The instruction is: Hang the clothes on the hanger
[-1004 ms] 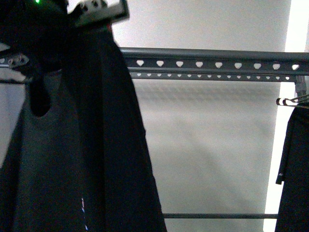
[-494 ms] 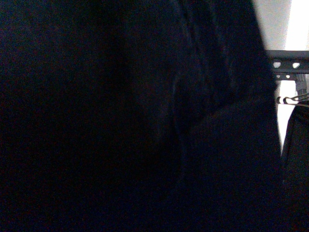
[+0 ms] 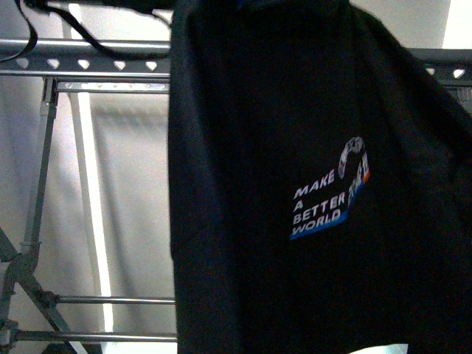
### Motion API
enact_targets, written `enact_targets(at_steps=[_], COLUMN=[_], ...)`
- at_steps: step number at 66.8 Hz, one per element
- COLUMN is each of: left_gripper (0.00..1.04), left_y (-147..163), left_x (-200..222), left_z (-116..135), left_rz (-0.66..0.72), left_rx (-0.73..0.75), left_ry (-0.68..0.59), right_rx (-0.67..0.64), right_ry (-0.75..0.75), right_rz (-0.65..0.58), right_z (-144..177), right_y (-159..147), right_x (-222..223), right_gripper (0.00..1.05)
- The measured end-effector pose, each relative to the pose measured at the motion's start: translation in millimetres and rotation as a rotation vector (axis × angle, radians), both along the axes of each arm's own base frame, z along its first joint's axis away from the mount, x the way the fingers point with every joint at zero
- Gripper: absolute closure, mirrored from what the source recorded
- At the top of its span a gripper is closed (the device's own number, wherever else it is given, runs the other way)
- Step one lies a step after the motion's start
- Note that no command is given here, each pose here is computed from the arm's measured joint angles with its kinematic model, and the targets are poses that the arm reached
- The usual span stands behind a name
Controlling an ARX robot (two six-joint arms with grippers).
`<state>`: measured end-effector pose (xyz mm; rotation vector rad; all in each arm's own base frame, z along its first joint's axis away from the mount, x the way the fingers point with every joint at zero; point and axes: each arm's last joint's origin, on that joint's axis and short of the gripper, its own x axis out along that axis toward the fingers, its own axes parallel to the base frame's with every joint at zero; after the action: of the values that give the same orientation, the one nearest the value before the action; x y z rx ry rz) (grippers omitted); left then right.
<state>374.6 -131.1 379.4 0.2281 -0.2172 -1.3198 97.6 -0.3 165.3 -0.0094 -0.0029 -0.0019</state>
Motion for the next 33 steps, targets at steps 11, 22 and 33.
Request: enact_targets(at_steps=[11,22,33], left_gripper=[0.5,0.5,0.5], left_y=[6,9,25], left_x=[-2,-26,-33], left_z=[-15,-14,-6], left_rz=[-0.098,-0.175,-0.227], left_rx=[0.091,0.133,0.127], left_ry=[0.037,-0.076,-0.173], right_rx=[0.0,0.0,0.0], right_ry=[0.0,0.0,0.0], right_rz=[0.0,0.0,0.0], right_z=[0,0,0], right_y=[0,0,0], right_x=[0,0,0], right_gripper=[0.07,0.07,0.07])
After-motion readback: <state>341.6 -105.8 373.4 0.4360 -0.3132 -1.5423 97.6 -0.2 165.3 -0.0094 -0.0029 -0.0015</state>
